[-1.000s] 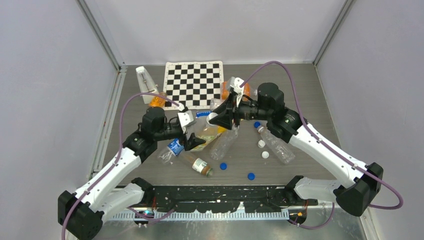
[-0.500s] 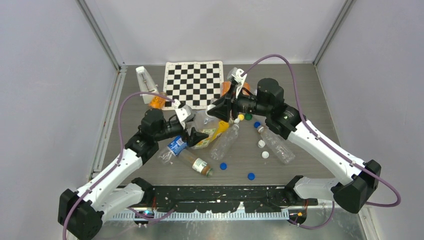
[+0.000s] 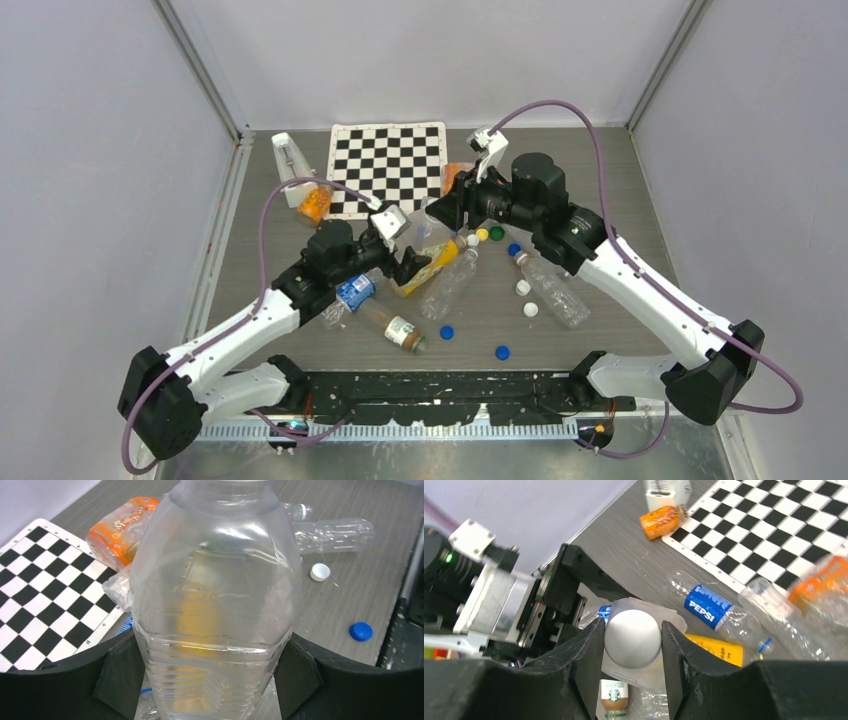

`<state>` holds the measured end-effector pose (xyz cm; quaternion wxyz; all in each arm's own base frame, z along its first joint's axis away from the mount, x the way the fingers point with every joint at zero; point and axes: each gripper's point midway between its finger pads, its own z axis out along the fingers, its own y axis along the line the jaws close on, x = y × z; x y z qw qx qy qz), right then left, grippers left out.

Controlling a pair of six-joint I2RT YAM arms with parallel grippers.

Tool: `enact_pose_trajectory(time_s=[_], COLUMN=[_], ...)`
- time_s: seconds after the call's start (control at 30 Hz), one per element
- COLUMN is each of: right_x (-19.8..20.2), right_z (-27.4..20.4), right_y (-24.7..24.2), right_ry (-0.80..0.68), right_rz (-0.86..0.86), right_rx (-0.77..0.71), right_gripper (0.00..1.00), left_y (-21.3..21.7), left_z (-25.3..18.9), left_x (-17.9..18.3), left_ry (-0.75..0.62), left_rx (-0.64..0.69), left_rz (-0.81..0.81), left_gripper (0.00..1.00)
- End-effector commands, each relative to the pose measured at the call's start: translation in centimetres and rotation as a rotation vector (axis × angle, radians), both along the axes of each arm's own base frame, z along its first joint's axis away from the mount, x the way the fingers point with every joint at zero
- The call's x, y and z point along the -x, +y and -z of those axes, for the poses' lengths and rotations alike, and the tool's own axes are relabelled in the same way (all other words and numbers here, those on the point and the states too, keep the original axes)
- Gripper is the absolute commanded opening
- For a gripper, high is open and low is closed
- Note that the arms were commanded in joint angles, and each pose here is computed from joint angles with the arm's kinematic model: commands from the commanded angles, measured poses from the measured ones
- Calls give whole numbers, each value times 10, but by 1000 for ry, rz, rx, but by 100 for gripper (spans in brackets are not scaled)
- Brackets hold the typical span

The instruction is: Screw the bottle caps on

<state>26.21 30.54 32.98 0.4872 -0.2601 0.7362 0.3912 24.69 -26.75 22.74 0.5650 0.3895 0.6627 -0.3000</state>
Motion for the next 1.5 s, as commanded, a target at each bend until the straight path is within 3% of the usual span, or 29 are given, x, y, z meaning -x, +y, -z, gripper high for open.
enact_pose_trajectory(time_s=[0.0, 0.43, 0.6, 0.77, 0.9, 1.07, 1.3, 1.47], right_x=[-7, -35, -39, -41, -41, -38, -30, -17], right_z=[38, 47, 42, 29, 8, -24, -59, -75], right_y=[-7, -45, -48, -51, -58, -66, -73, -66], right_ry=[218, 360, 420, 421, 365, 262, 168, 117], right_rz=[172, 710, 835, 875, 871, 817, 695, 546], right_rx=[52, -37, -139, -202, -245, -252, -236, -227], right_gripper=[0, 1, 1, 8, 22, 51, 78, 84], left_y=[-22, -76, -96, -100, -92, -77, -47, -26], left_z=[-129, -152, -157, -142, -126, -102, -80, -64], left_x=[-15, -13, -6, -10, -13, -19, -29, -30], left_ry=[-368, -549, -626, -580, -545, -438, -317, -226], left_rx=[271, 305, 292, 251, 180, 144, 102, 41], left_rz=[-73, -340, -432, -475, -494, -482, -420, -329], left_gripper=[0, 0, 0, 0, 0, 0, 0, 0])
